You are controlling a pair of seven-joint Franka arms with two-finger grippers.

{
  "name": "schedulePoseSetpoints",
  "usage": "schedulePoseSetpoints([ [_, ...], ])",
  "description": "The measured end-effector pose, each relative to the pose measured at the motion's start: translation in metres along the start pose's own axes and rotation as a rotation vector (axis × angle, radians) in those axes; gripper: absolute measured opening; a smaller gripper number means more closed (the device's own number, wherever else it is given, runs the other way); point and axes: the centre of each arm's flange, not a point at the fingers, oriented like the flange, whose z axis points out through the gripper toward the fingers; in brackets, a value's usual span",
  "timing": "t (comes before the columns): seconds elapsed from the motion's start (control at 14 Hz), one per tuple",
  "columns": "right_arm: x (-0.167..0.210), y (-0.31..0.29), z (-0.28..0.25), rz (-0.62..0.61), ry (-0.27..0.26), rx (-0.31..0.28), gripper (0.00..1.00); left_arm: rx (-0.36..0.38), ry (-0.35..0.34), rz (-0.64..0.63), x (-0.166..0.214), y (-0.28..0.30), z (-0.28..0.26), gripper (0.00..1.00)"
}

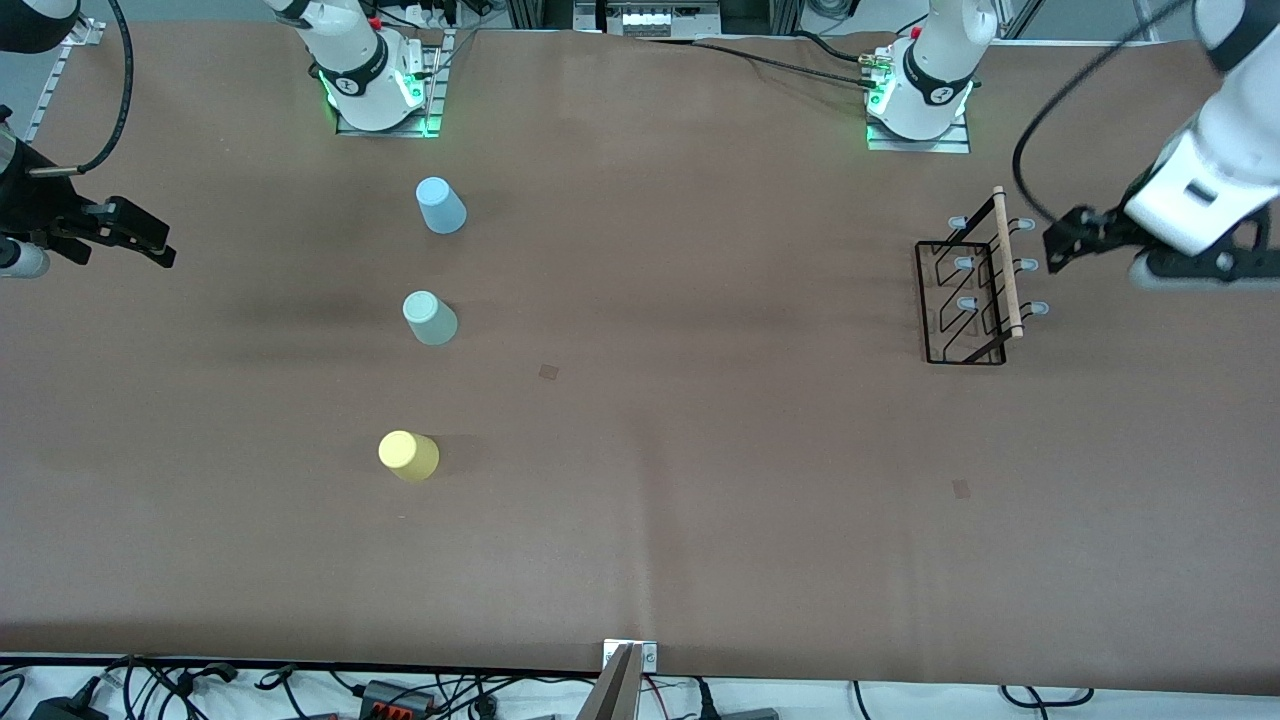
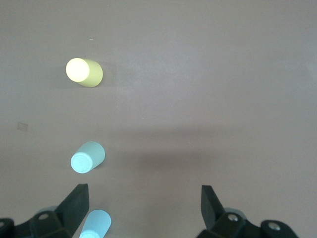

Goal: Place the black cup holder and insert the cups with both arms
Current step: 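Lift the black wire cup holder by its wooden handle with the left gripper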

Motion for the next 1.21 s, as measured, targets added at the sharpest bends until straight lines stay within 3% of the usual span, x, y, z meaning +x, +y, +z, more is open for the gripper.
schedulePoseSetpoints([
  [0.14, 0.0, 0.0, 0.0, 0.0, 0.0, 0.0, 1.0, -0.005, -0.013, -0.005, 0.016, -0.003, 0.028, 1.0],
  [0.29, 0.0, 0.0, 0.0, 0.0, 0.0, 0.0, 1.0, 0.016, 0.026, 0.024, 0.021, -0.007, 0.058, 1.0],
  [0.93, 0.0, 0.0, 0.0, 0.0, 0.0, 0.0, 1.0, 0.033, -0.06, 0.132, -0.039, -0.018, 0.161, 1.0],
  [1.21, 0.0, 0.0, 0.001, 0.0, -0.002, 0.0, 1.0, 0.023, -0.077, 0.159, -0.053, -0.034, 0.191, 0.91],
])
